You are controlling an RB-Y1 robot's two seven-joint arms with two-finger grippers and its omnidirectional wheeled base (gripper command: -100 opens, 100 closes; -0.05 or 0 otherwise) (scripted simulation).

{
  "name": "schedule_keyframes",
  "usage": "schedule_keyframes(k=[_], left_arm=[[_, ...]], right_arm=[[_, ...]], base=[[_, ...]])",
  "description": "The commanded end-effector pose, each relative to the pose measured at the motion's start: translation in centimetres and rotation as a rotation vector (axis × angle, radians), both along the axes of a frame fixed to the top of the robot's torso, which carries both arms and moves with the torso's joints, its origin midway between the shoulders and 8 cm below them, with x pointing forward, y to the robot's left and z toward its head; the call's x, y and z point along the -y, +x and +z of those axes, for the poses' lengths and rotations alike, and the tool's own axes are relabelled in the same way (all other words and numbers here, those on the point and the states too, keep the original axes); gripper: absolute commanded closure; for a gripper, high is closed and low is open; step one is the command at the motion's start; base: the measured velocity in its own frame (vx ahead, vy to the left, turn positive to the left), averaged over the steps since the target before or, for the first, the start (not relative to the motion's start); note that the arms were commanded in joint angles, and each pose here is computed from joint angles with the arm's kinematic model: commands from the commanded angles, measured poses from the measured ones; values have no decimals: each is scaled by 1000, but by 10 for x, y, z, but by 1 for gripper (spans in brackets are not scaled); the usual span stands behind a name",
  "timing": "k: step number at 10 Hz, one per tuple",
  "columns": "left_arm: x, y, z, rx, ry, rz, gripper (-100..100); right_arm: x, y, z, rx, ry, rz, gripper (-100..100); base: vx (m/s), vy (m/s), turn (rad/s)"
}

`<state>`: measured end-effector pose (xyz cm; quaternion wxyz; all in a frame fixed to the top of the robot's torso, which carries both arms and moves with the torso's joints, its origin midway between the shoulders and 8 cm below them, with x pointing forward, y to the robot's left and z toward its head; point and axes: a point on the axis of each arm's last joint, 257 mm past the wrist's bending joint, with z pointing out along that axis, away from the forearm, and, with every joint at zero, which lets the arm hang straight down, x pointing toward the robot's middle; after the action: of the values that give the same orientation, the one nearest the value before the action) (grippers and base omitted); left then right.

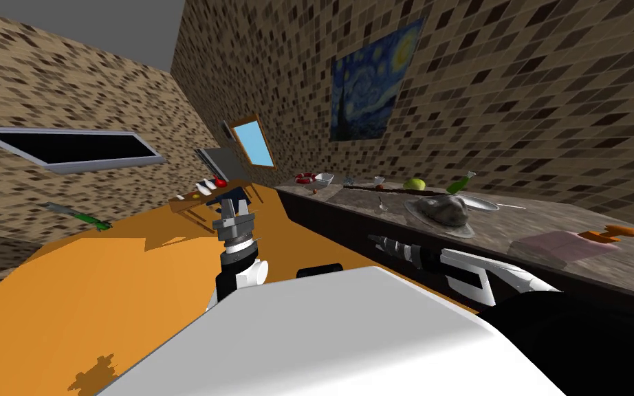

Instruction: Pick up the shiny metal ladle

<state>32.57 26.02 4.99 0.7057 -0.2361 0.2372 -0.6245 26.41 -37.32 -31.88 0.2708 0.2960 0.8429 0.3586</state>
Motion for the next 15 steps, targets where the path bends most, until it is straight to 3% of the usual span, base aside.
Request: schedule_keyframes(k=[1, 3, 5, 6, 7, 9, 11, 12, 13, 14, 15], left_arm=[[0, 0, 0, 0, 0, 0, 0], [0, 0, 0, 0, 0, 0, 0], [0, 0, 0, 0, 0, 0, 0], [0, 0, 0, 0, 0, 0, 0], [0, 0, 0, 0, 0, 0, 0], [0, 0, 0, 0, 0, 0, 0], [0, 0, 0, 0, 0, 0, 0], [0, 0, 0, 0, 0, 0, 0], [0, 0, 0, 0, 0, 0, 0], [0, 0, 0, 0, 0, 0, 0], [0, 0, 0, 0, 0, 0, 0]], right_arm=[[33, -13, -9, -68, -48, -44, -100], [36, -12, -7, -73, -66, -29, -100], [90, -28, -16, -166, -157, -104, -100], [93, -26, -14, -174, -167, -98, -100], [119, -34, -16, -214, -205, -142, -100], [121, -32, -13, -218, -219, -131, -100], [170, -44, -11, -283, -302, -205, -100], [172, -43, -8, -290, -308, -204, -100], [194, -48, -5, -319, -349, -236, -100], [194, -48, -5, -320, -346, -240, -100], [214, -53, -1, -347, -381, -277, -100]], base=[[-8, -49, 249], [2, -35, 47], [3, -55, 299], [16, -85, 142], [23, -94, 224], [15, -51, 62], [39, -68, 297], [46, -106, 133], [43, -108, 208], [34, -89, 113], [64, -91, 206]])
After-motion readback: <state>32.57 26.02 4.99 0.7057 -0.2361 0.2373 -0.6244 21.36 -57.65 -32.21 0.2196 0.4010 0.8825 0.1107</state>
